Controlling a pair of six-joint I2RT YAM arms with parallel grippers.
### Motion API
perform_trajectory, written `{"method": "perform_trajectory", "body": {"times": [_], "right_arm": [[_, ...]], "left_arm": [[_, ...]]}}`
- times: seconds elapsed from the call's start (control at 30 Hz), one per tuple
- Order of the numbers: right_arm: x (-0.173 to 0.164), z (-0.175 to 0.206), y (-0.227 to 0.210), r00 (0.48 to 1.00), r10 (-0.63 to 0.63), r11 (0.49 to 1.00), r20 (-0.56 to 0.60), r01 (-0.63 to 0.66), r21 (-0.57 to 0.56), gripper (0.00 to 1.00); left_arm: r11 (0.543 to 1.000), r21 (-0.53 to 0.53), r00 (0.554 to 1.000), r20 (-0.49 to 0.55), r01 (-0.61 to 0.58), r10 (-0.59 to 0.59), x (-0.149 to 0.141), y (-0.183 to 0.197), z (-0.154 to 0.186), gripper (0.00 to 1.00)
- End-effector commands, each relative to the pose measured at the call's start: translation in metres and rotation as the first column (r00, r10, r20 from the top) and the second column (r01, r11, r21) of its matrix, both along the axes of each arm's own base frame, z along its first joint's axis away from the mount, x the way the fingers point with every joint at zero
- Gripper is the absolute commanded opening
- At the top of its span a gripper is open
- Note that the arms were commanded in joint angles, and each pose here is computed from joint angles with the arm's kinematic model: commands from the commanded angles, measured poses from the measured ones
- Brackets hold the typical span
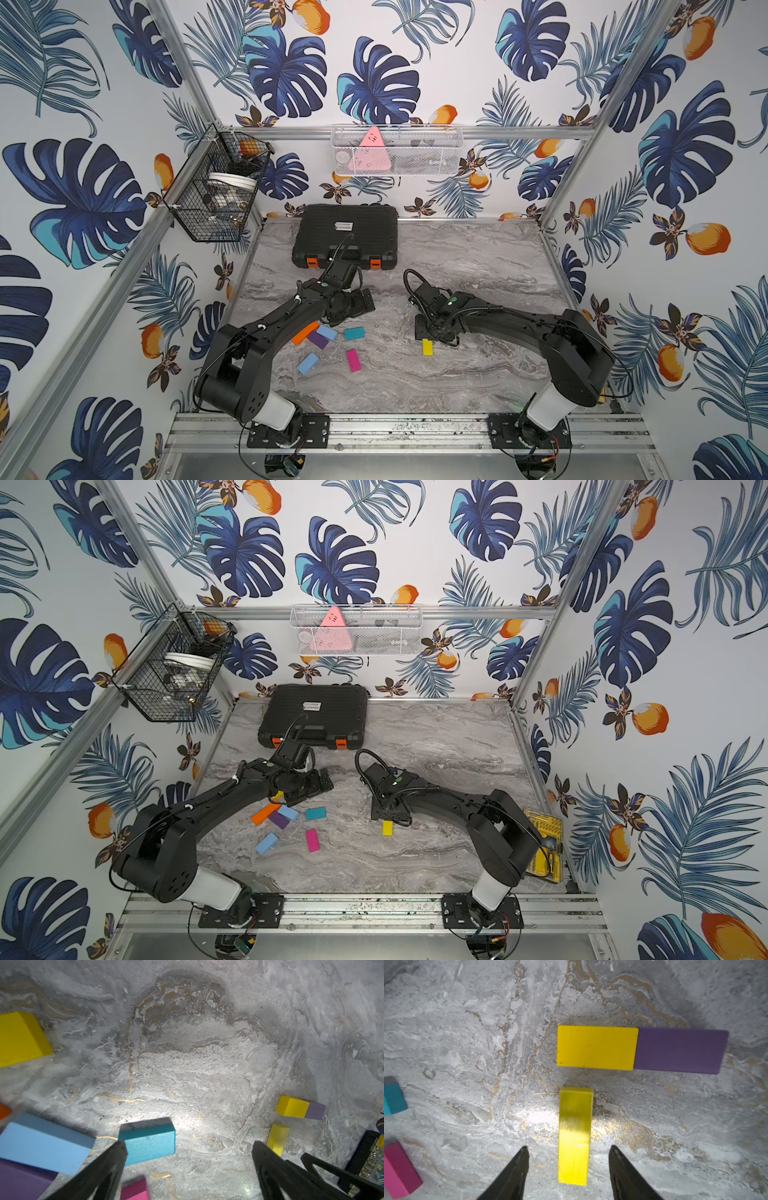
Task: Assemble the letter c with building blocks
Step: Assemble the building block at the center of the board.
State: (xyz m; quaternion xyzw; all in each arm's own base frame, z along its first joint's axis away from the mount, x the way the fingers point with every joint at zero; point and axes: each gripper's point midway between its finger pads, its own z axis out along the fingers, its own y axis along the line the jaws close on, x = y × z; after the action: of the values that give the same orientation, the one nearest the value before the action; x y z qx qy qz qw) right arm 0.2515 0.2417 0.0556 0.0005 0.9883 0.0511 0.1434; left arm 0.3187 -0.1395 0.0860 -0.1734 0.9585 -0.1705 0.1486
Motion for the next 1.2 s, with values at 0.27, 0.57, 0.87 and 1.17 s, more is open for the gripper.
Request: {"method": "perform_trajectory", "body": {"times": [0.27,0.57,0.87,1.17], "right_arm": [[-0.012,-0.018,-0.011,0.996,-0.071,0.997,-0.052,0.07,-0.018,0.59],[-0.013,-0.028,-0.007,0.995,-0.068,0.998,-0.072,0.067,-0.018,0.54],[-0.013,-0.033,-0.002,0.995,-0.062,0.998,-0.079,0.061,-0.018,0.51],[-0.013,-0.036,0.001,0.995,-0.059,0.998,-0.082,0.057,-0.026,0.43]], "left_arm": [[1.0,-0.003,1.0,0.014,0.006,-0.006,0.003,-0.001,0.007,0.99],[1.0,-0.006,1.0,0.01,0.002,-0.002,0.003,-0.001,0.005,0.99],[1.0,-0.01,1.0,0.01,-0.001,0.001,0.003,-0.001,0.004,0.99],[1.0,-0.011,1.0,0.01,0.002,-0.002,0.003,-0.002,0.004,0.99]]}}
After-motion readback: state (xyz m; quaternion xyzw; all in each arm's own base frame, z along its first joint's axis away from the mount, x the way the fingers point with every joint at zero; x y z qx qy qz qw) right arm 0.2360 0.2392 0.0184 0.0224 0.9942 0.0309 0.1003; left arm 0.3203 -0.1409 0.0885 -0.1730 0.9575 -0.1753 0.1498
